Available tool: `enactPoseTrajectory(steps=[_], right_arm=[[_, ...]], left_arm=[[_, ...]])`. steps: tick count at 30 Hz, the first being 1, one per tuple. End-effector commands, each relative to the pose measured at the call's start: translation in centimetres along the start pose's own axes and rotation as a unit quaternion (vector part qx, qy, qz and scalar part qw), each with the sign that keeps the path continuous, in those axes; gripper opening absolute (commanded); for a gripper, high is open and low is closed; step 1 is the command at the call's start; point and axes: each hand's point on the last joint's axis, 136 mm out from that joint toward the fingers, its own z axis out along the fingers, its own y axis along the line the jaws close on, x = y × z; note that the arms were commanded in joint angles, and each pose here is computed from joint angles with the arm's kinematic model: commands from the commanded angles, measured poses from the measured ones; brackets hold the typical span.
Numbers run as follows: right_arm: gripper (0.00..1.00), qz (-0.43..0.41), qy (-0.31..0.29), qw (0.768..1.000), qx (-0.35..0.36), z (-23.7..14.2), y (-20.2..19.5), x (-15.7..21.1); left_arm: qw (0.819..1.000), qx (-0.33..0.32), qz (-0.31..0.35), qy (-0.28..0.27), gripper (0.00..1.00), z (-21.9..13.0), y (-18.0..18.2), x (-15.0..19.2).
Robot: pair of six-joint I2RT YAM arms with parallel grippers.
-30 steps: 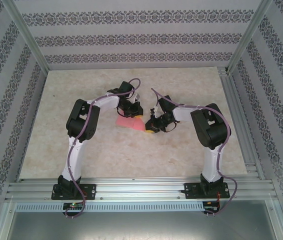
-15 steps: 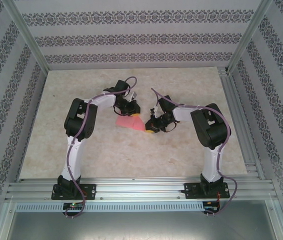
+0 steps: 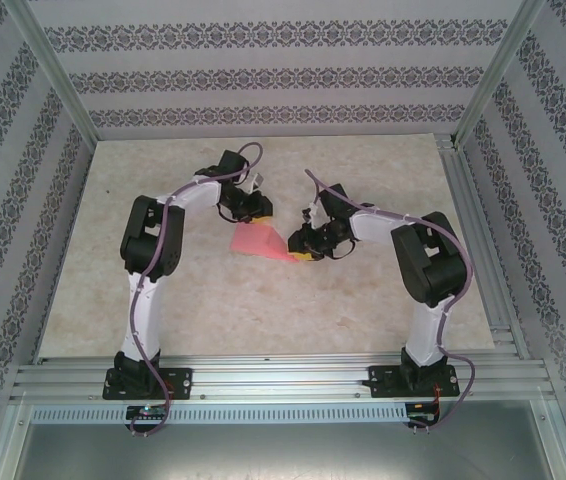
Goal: Fold a paper plane with a square sheet of paper (pick it up from the middle)
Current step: Third fold the triangle at the center of the table, then turn over the paper at the center of the table.
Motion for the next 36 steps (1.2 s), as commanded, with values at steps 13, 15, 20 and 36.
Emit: enactPoseTrajectory(steps=[13, 15, 20, 36], right_arm=[[0.4, -0.126, 0.026, 0.984, 0.122, 1.1, -1.6, -4.3], [0.39, -0.128, 0.034, 0.983, 0.125, 1.7, -1.6, -4.2], [0.38, -0.134, 0.046, 0.983, 0.119, 2.6, -1.1, -3.6], [0.34, -0.152, 0.08, 0.971, 0.165, 4.2, -1.8, -1.1]], left_arm=[[0.99, -0.03, -0.045, -0.133, 0.31, -9.3, 0.2, 2.1], [0.99, -0.034, -0.047, -0.131, 0.31, -9.5, 0.6, 2.7], [0.991, -0.041, -0.046, -0.12, 0.31, -9.5, 0.9, 3.5], [0.992, -0.031, -0.053, -0.114, 0.31, -9.2, 0.7, 3.6]])
